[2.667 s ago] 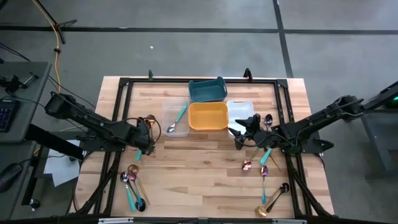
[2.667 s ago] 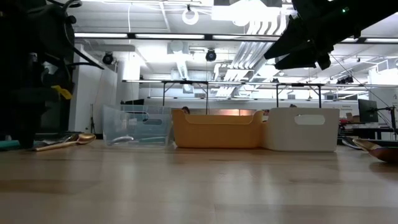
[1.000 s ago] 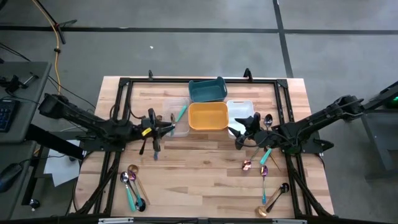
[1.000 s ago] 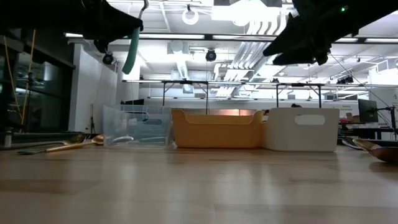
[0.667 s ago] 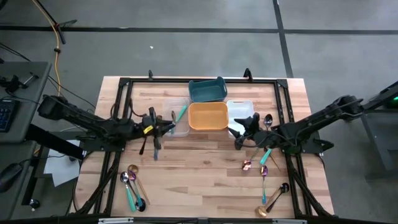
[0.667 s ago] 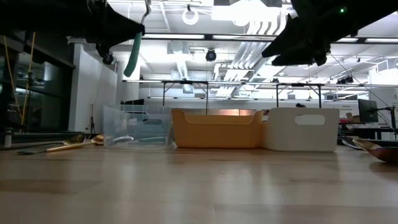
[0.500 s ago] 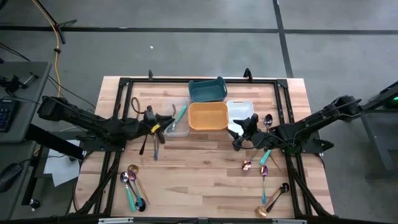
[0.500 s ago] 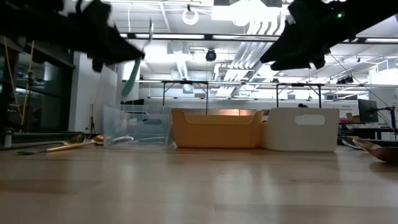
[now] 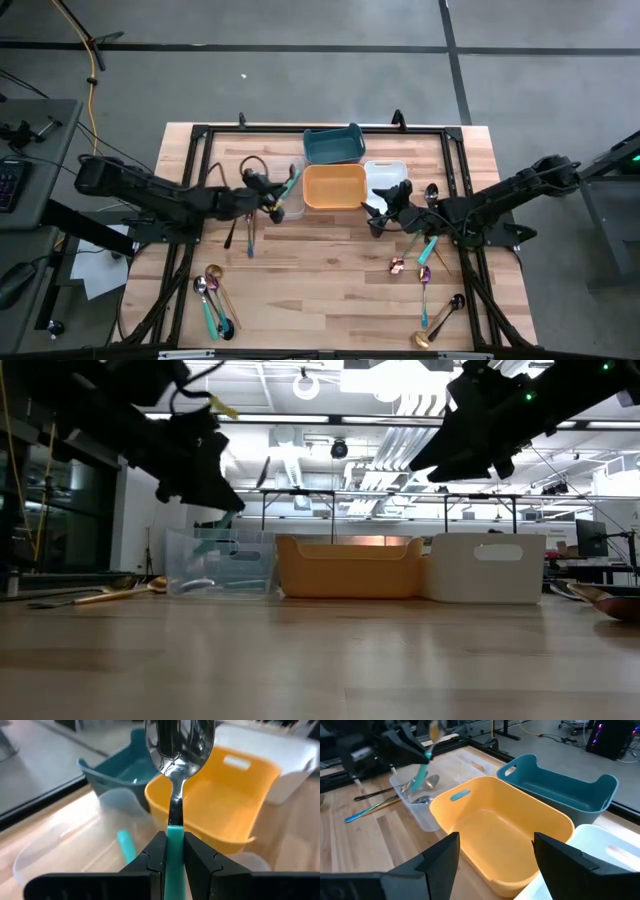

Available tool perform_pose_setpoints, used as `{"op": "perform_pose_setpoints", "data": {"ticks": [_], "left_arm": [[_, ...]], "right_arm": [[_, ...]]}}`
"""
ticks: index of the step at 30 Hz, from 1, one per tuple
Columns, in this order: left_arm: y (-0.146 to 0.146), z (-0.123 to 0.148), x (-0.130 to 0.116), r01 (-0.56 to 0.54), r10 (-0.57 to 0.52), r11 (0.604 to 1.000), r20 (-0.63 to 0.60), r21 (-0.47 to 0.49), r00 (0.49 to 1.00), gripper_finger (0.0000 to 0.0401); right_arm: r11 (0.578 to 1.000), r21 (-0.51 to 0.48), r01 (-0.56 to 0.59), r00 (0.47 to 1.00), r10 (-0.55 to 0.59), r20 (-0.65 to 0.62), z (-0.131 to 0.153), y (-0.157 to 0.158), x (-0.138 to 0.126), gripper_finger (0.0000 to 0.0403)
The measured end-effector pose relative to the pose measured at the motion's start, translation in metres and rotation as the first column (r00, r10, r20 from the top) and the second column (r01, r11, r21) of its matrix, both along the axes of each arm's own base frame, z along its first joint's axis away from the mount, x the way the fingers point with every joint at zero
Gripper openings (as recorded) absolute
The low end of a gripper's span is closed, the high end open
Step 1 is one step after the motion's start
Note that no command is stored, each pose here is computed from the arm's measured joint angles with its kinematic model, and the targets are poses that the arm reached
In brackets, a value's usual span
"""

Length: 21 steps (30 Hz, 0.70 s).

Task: Sort silverware by color (type)
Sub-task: Put the turquoise blue spoon into the transparent bin

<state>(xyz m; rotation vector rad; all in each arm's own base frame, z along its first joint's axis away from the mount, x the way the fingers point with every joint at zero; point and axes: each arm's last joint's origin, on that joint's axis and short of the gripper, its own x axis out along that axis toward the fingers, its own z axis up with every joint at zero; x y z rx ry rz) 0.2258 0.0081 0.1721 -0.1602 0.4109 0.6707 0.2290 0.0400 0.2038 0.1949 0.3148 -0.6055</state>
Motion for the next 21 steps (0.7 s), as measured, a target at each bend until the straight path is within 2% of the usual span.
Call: {"op": "perform_pose_setpoints", "data": {"ticks": [5, 21], "left_arm": [[0.0005, 0.0004, 0.0093, -0.016, 0.015, 1.000, -0.088, -0.014, 0.996, 0.0037], [0.0006, -0.0041, 0.0060, -0.030, 0.025, 0.999, -0.163, -0.025, 0.986, 0.0069]], "right_arm": [[1.000, -0.001, 0.000, 1.000, 0.000, -0.002, -0.0001, -0.0001, -0.0001, 0.0248], [1.000, 0.001, -0.006, 1.000, 0.006, -0.008, -0.0005, 0.0000, -0.0002, 0.0248]]}}
